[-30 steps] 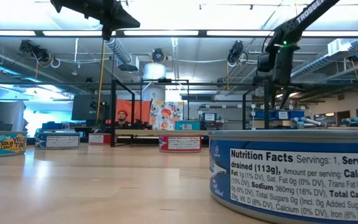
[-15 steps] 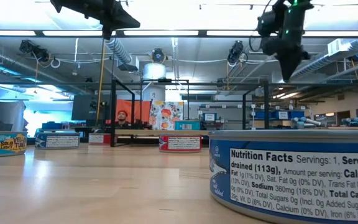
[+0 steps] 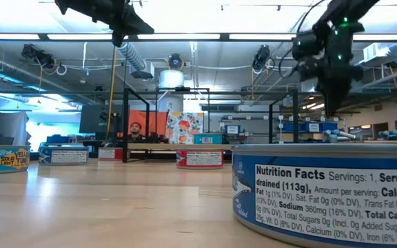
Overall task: Stack canned seafood by type on shelf
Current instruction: Adjust the red tuna can
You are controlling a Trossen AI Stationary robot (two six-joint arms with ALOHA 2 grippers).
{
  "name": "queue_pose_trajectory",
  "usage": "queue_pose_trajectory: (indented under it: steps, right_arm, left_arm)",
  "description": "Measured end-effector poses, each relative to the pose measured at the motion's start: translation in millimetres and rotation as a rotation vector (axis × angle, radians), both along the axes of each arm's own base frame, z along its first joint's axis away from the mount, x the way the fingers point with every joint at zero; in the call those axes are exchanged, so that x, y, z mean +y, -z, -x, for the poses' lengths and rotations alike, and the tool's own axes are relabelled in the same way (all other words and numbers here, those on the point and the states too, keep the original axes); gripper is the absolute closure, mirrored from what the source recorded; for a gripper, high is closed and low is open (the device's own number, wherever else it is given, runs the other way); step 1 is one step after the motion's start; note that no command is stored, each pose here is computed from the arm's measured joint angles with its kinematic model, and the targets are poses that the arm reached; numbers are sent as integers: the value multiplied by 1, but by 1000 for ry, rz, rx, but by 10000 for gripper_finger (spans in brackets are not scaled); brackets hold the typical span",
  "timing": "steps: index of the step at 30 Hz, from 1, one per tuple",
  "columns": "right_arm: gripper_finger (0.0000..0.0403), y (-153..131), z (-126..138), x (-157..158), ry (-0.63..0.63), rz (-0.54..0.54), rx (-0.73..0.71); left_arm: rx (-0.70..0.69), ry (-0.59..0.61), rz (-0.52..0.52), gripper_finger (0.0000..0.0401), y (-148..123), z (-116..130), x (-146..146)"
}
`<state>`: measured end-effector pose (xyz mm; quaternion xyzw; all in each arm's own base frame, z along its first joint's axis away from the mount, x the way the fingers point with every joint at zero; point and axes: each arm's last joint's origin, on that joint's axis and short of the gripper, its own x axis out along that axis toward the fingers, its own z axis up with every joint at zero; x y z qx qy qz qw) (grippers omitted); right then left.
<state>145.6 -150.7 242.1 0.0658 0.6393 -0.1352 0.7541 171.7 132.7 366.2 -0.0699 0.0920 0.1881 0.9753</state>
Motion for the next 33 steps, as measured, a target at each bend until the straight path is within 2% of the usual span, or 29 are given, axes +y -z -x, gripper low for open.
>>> queue_pose_trajectory:
  steps: [3,7,13,20,24,28,33]
  right_arm:
    - [285,18,0,-1,-33,13,13]
    - [260,33,-2,-8,-36,104,16]
    - [247,46,6,-20,60,119,9]
    - [247,48,24,-35,359,41,-78]
    - [247,49,30,-43,606,2,-123]
    - [247,45,22,-53,875,-31,-237]
    - [247,52,22,-59,1164,-81,-248]
  left_arm:
    - [0,0,0,401,0,0,0]
    - [0,0,0,401,0,0,0]
    - [-1,-1,2,401,0,0,0]
    - [1,-14,2,401,0,0,0]
    - [2,-20,1,401,0,0,0]
    - [-4,-29,19,401,0,0,1]
    - [-3,-35,21,401,0,0,1]
